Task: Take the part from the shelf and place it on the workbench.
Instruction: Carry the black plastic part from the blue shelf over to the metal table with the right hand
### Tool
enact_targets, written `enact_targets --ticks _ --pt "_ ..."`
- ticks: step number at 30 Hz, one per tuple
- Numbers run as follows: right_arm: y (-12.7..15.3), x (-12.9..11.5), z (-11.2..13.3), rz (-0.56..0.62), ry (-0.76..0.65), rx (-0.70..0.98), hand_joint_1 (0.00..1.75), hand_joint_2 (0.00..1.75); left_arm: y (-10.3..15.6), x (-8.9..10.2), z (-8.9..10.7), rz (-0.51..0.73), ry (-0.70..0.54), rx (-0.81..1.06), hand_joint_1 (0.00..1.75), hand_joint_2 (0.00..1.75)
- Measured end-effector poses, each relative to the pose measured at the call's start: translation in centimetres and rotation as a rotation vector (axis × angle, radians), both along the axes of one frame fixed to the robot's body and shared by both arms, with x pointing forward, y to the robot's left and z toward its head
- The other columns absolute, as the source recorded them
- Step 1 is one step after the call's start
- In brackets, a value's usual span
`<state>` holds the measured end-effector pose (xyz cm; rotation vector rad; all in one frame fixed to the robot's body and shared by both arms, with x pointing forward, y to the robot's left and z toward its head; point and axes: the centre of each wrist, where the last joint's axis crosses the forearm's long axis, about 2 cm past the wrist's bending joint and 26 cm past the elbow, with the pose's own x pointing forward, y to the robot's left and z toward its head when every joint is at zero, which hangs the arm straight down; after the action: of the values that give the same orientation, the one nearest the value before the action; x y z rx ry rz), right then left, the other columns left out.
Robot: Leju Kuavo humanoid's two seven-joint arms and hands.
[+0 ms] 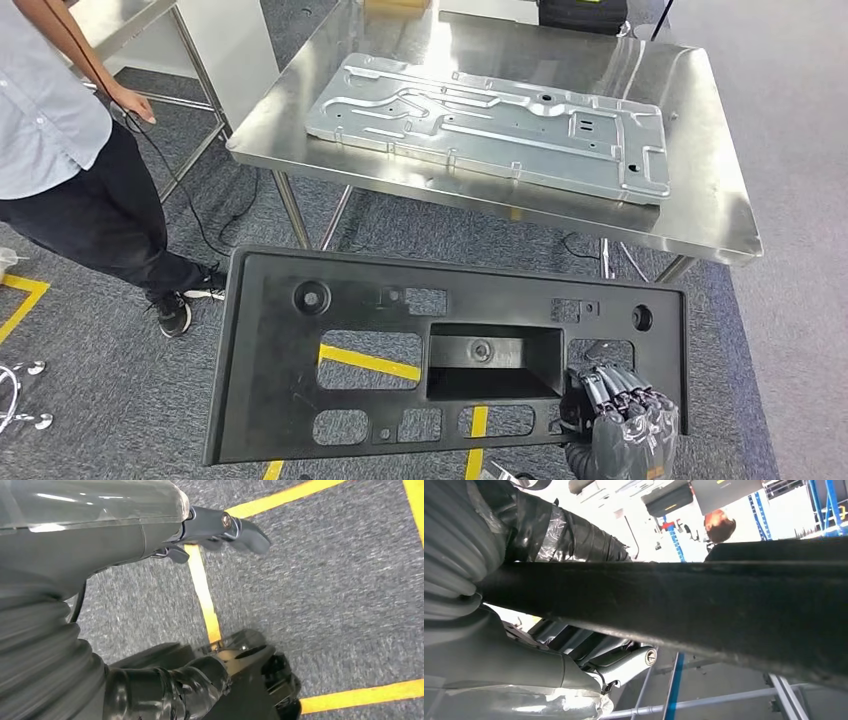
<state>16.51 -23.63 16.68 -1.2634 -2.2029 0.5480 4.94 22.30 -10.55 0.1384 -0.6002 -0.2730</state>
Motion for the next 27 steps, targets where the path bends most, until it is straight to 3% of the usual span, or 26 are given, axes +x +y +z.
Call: enact_targets --ticks 17,27 --pt "-0.3 0.5 0.5 -0.018 -0.024 -0.016 1.75 1.75 -0.1 0.1 0.0 -0.015 -0.004 0.000 0.00 1.75" --pt "-1.8 3.1 2.5 -0.065 -0.093 -0.053 1.75 1.75 -0.1 0.6 0.1 -0.051 -0.017 0.001 0.00 1.75"
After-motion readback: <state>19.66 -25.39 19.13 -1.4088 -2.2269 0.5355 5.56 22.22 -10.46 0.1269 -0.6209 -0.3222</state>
